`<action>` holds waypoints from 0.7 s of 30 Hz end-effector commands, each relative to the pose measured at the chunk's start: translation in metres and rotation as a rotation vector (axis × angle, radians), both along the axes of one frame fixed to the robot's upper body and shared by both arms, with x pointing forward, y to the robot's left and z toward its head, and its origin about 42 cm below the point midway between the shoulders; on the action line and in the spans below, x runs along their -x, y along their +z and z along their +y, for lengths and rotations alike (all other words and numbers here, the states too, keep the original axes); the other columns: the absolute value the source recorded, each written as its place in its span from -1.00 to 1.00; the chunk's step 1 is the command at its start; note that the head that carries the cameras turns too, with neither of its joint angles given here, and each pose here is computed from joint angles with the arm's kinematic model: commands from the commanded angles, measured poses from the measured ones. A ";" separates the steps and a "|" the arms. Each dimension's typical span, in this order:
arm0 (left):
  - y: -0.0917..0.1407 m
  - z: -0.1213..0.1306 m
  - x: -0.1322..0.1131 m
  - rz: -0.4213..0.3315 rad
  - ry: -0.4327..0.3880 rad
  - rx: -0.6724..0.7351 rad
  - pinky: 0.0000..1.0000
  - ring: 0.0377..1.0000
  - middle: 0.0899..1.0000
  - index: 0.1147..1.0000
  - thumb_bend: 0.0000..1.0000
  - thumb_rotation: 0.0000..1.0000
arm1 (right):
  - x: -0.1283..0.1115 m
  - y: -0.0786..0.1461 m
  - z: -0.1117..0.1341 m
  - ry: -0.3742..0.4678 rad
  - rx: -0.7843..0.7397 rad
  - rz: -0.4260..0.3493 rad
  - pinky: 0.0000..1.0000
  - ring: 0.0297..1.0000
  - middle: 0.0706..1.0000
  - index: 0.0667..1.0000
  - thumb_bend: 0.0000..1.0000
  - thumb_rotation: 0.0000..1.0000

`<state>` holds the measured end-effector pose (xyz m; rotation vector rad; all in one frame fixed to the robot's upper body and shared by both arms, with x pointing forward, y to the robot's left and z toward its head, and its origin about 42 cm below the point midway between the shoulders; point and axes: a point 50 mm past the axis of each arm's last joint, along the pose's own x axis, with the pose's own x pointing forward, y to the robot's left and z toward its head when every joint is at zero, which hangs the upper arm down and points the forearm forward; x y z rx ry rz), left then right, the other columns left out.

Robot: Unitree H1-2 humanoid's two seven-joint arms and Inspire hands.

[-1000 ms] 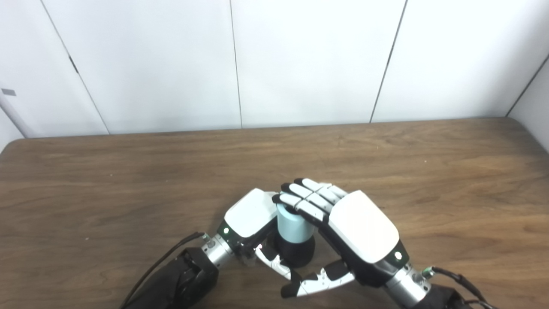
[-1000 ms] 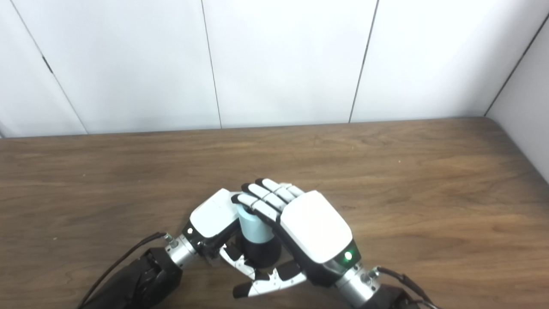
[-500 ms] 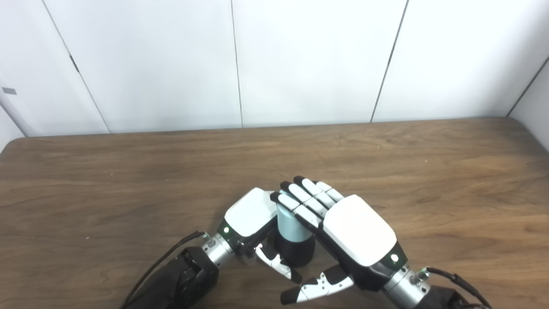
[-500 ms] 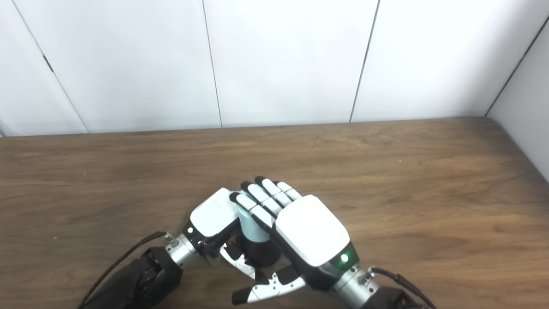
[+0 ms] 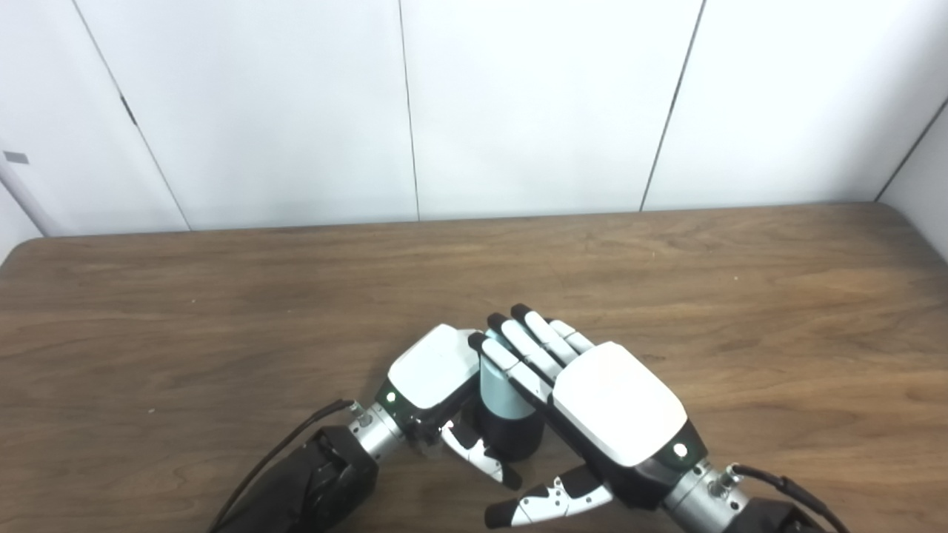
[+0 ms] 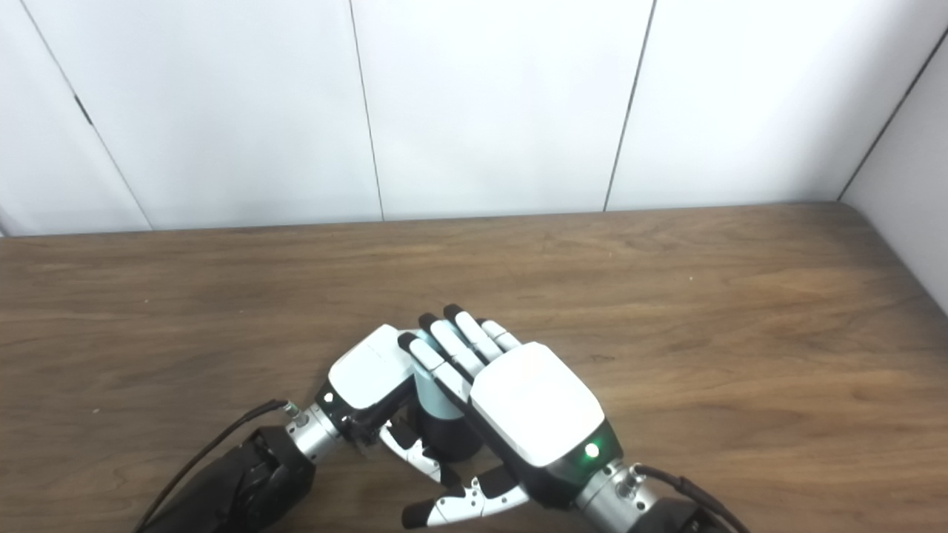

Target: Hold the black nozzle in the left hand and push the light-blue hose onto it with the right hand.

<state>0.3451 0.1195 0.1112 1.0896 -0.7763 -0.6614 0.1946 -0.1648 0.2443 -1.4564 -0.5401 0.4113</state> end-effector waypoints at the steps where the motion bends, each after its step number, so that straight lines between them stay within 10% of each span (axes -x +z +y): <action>1: -0.109 -0.018 0.108 0.397 0.101 0.104 0.23 -0.16 -0.19 -0.08 0.00 -1.00 | 0.020 -0.093 -0.002 0.081 0.360 0.642 0.84 0.99 1.00 0.92 0.23 1.00; 21: -0.111 -0.023 0.103 0.398 0.107 0.107 0.23 -0.15 -0.18 -0.09 0.00 -1.00 | 0.002 -0.114 -0.008 0.063 0.379 0.742 0.87 0.99 1.00 0.94 0.37 1.00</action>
